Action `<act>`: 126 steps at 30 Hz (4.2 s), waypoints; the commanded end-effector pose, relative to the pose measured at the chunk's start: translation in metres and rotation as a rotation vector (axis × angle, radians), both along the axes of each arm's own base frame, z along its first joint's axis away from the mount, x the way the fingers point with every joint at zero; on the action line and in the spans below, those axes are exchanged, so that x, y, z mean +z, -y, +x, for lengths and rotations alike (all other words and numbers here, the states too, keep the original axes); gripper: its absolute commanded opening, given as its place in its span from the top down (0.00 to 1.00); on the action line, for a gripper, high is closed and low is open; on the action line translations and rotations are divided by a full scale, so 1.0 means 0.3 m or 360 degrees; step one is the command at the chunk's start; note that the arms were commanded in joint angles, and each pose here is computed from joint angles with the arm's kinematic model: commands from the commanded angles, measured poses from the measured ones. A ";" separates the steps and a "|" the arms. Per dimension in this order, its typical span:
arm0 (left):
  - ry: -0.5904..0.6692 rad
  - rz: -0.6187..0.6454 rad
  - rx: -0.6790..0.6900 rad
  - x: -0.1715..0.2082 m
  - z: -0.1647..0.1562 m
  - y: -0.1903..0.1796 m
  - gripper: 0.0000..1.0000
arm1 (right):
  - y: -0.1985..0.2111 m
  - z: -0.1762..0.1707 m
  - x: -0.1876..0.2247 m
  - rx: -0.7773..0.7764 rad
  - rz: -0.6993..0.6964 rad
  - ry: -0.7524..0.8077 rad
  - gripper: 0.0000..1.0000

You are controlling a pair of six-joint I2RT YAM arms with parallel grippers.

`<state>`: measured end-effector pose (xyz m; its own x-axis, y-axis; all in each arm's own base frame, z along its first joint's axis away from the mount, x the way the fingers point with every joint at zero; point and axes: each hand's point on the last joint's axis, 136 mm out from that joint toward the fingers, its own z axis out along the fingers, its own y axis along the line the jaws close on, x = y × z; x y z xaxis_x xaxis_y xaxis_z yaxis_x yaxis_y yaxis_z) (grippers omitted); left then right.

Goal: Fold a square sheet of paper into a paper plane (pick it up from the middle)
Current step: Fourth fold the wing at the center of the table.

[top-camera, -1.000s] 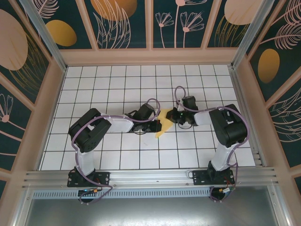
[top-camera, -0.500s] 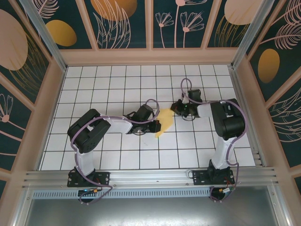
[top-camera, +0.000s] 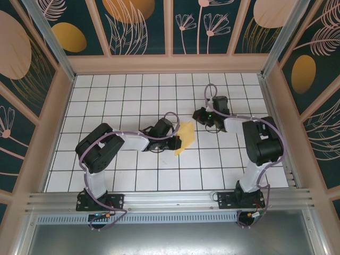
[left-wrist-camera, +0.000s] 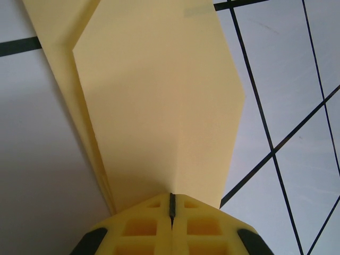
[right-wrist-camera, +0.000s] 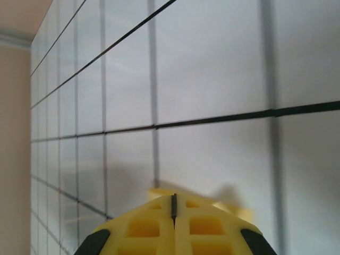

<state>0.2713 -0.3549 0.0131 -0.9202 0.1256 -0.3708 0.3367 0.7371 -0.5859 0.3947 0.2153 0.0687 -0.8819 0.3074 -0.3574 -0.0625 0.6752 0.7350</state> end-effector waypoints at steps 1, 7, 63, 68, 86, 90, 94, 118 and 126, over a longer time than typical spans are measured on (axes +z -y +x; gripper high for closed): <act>-0.0293 0.0429 0.0022 -0.207 -0.146 -0.197 0.99 | -0.066 -0.075 -0.040 0.0098 -0.0053 -0.0024 1.00; -0.0287 0.0429 0.0017 -0.203 -0.148 -0.200 0.99 | -0.085 -0.111 -0.156 0.0113 -0.0058 -0.0138 1.00; -0.0470 0.0218 -0.0166 -0.117 -0.308 -0.190 0.85 | -0.077 -0.253 -0.293 0.0118 -0.0170 -0.0315 1.00; -0.0443 0.0249 -0.0154 -0.104 -0.310 -0.199 0.85 | -0.076 -0.257 -0.297 0.0121 -0.0174 -0.0320 1.00; -0.0158 -0.0053 -0.0088 0.102 -0.133 -0.027 0.85 | -0.080 -0.262 -0.298 0.0130 -0.0156 -0.0321 1.00; -0.0247 -0.0035 -0.0127 0.035 -0.161 -0.021 0.85 | -0.084 -0.262 -0.292 0.0137 -0.0146 -0.0313 1.00; -0.0329 0.0081 -0.0120 -0.044 -0.192 -0.063 0.85 | -0.082 -0.263 -0.295 0.0136 -0.0151 -0.0317 1.00; 0.0159 0.0063 0.0130 0.227 -0.053 -0.137 0.90 | -0.127 -0.228 -0.182 0.0202 -0.0054 -0.0197 1.00; 0.0313 0.0104 0.0184 0.312 0.112 -0.072 0.86 | -0.081 -0.192 0.022 0.0106 -0.0110 0.0026 0.90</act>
<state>0.2887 -0.3348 0.1117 -0.8534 0.0333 -0.5203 0.3535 0.7705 -0.5305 0.3301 0.2511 0.0506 -0.9284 0.1980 -0.3144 -0.0976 0.6865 0.7206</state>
